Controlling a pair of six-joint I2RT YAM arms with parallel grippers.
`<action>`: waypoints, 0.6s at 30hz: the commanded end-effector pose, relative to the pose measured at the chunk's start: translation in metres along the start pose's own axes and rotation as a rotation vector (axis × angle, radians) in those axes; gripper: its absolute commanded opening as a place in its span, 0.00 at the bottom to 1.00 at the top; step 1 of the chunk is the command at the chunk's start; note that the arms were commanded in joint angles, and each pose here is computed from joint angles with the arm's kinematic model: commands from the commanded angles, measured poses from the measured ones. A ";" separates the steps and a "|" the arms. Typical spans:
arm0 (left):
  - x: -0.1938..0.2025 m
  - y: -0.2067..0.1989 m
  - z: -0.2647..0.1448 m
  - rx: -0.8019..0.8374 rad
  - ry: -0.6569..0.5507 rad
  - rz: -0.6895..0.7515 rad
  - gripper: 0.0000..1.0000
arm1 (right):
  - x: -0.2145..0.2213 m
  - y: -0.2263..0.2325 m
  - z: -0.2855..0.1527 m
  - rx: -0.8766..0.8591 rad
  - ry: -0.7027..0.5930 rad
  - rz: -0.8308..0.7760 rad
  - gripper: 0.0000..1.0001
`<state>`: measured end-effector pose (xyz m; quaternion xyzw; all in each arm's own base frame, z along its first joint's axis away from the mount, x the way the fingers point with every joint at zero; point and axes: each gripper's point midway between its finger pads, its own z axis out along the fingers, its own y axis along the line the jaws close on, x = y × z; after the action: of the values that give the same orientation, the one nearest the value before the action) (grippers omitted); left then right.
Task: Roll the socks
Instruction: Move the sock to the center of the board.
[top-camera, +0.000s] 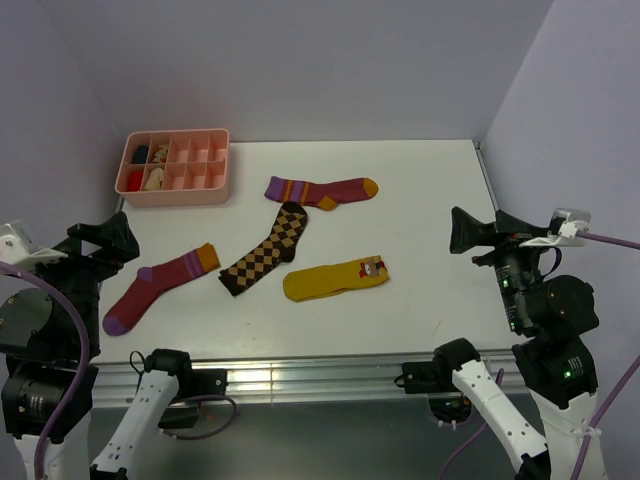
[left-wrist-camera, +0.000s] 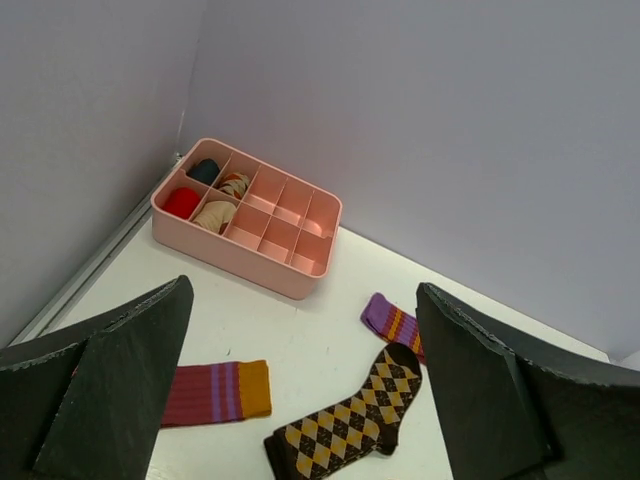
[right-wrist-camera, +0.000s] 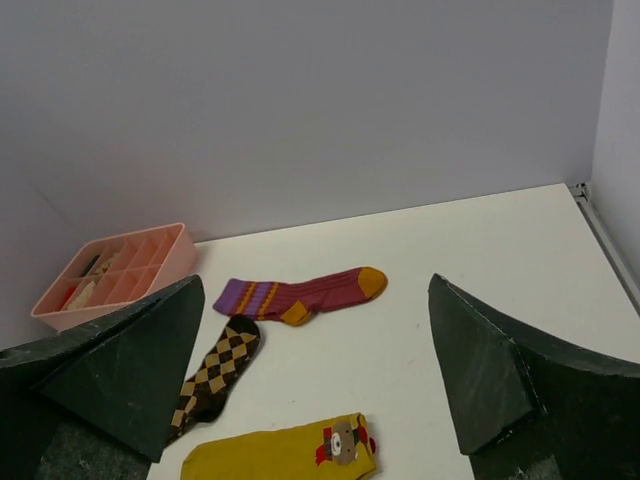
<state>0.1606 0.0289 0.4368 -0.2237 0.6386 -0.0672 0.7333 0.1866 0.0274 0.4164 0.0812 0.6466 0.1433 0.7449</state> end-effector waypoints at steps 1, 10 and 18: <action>0.004 -0.008 0.006 0.023 0.025 -0.015 0.99 | 0.000 0.009 0.005 -0.037 0.005 0.003 1.00; 0.034 -0.021 0.021 0.073 0.136 -0.005 0.99 | 0.063 0.035 0.025 -0.133 0.272 0.077 1.00; 0.088 -0.027 0.041 0.087 0.313 0.003 0.99 | 0.183 0.063 0.043 -0.220 0.720 0.179 1.00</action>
<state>0.2118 -0.0060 0.3882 -0.1873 0.7213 -0.1041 0.6586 0.2478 0.1189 0.3092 0.0141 0.8015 0.2510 0.5426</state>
